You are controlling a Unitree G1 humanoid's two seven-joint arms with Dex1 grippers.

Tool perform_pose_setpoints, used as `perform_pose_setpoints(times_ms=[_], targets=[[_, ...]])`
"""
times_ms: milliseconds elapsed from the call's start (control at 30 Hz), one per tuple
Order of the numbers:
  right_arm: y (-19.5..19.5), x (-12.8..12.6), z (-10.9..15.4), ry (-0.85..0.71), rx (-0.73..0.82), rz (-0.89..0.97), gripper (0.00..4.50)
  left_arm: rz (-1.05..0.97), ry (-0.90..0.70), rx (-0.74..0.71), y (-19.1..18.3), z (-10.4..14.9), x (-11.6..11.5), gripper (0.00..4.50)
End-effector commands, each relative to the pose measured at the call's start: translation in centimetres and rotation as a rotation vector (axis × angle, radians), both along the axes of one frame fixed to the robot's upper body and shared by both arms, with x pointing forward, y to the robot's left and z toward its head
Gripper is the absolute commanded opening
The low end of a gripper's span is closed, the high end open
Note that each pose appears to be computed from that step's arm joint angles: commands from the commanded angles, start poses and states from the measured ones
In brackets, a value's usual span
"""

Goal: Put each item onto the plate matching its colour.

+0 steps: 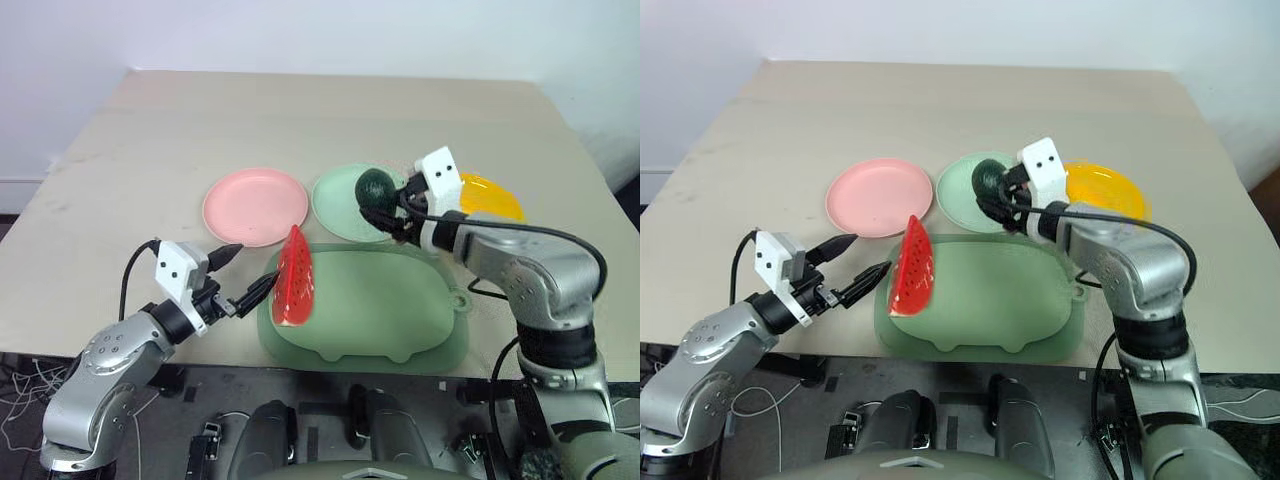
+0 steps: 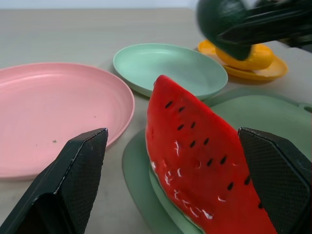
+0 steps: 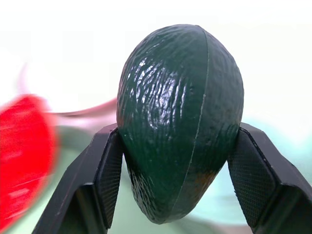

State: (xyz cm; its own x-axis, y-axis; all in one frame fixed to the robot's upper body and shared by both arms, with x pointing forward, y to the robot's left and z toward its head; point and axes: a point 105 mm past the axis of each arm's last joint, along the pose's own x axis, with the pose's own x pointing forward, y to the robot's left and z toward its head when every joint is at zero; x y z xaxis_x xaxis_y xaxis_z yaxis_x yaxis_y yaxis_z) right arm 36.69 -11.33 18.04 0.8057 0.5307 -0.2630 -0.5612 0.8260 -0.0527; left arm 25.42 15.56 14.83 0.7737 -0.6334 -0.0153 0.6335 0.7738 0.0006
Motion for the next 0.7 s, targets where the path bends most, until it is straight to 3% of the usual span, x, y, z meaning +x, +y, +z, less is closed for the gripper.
perform_pose_setpoints(times_ms=[33, 133, 300, 467, 700], targets=[[0.1, 2.4, -0.3, -0.079, -0.097, 0.002, 2.80, -0.030, -0.035, 0.011, -0.4, 1.1, -0.7, 4.50], [0.0, 3.9, -1.3, -0.112, -0.171, 0.012, 2.80, -0.004, -0.023, 0.024, -0.3, 1.1, -0.7, 4.50], [-0.1, 3.9, -0.6, -0.218, -0.199, 0.046, 4.47, -0.038, 0.029, -0.098, -1.8, 2.7, -1.6, 4.50], [-0.3, 2.6, 1.0, -0.316, -0.135, 0.075, 4.49, -0.086, 0.045, -0.101, -3.9, 4.0, -2.5, 4.50], [-1.5, 1.5, 2.4, -0.377, -0.063, 0.036, 4.49, -0.048, 0.171, 0.069, -5.4, 1.9, -1.6, 4.50]])
